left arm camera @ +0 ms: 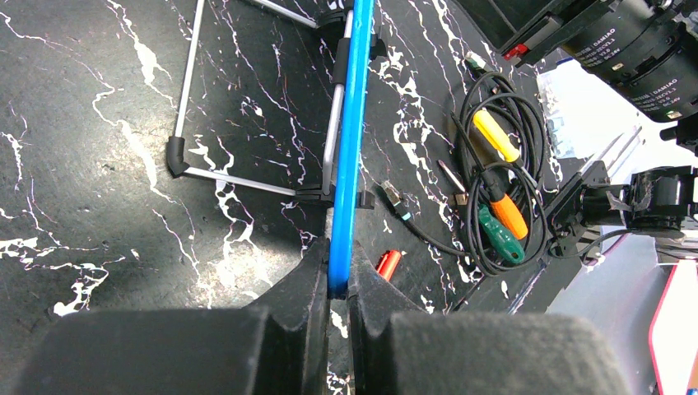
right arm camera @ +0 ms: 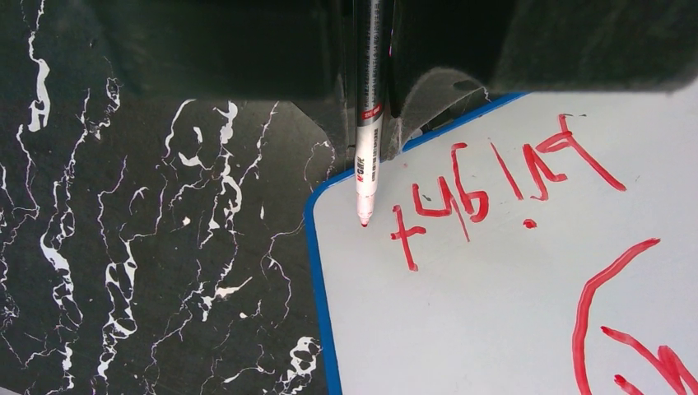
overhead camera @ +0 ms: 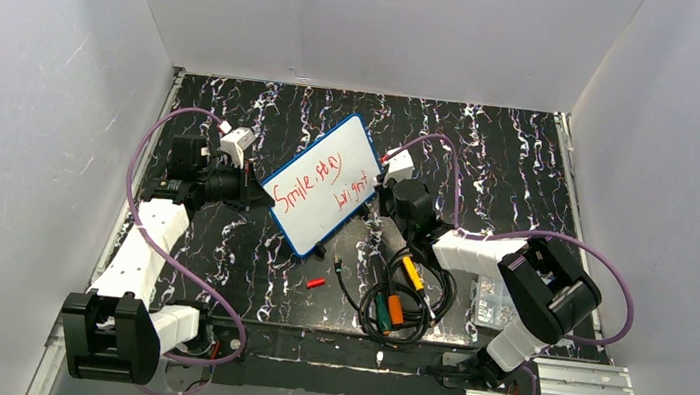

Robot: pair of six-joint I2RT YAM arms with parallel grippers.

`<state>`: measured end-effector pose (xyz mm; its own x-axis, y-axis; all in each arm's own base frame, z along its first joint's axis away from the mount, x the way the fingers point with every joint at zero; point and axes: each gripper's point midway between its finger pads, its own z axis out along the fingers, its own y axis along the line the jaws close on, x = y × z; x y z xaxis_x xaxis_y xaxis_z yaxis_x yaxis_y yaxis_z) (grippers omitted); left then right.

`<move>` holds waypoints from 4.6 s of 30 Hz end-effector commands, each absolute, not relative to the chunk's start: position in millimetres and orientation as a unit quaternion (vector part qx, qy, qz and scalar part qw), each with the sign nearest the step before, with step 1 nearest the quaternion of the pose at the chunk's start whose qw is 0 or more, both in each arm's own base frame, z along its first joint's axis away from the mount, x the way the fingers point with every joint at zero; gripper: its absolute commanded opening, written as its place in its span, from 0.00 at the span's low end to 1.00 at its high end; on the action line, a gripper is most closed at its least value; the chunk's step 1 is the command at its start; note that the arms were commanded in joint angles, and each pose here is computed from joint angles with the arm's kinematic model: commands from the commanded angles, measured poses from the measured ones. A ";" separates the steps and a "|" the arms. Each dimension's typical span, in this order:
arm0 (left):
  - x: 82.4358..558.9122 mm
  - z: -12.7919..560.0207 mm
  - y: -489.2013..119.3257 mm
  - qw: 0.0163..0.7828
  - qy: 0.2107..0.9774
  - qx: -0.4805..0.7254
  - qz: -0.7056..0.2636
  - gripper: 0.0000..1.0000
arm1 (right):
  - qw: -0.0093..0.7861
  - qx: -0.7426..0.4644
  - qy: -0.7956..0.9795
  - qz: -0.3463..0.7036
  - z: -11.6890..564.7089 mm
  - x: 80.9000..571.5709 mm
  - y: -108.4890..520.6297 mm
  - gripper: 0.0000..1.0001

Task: Write a sentence on the whiteboard
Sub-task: Write a sentence on the whiteboard, then close the whiteboard marker at the center of the board.

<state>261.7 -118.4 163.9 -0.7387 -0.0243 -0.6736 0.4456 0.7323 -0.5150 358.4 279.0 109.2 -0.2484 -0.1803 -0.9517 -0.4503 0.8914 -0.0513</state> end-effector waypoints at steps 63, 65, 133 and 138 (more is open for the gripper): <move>256.4 170.4 -73.9 0.411 0.886 0.095 -0.194 0.84 | 0.596 -0.167 0.766 0.175 215.9 283.0 220.7 0.01; 257.8 183.4 -62.3 0.454 0.872 0.087 -0.159 0.85 | 0.573 -0.192 0.769 0.210 219.2 265.3 227.2 0.01; 99.6 236.1 -307.8 0.302 0.672 0.402 -0.544 0.00 | 0.363 -0.169 0.717 0.571 298.2 134.9 268.8 0.78; 101.6 233.7 -308.0 0.304 0.675 0.399 -0.542 0.00 | 0.375 -0.128 0.671 0.627 308.2 133.3 270.0 0.59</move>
<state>100.1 -307.7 226.9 -0.5188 0.2442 -0.8193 0.8538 0.0981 -0.5114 123.9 267.9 271.7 -0.7136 0.1152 -0.6910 -0.6420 0.2873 0.7108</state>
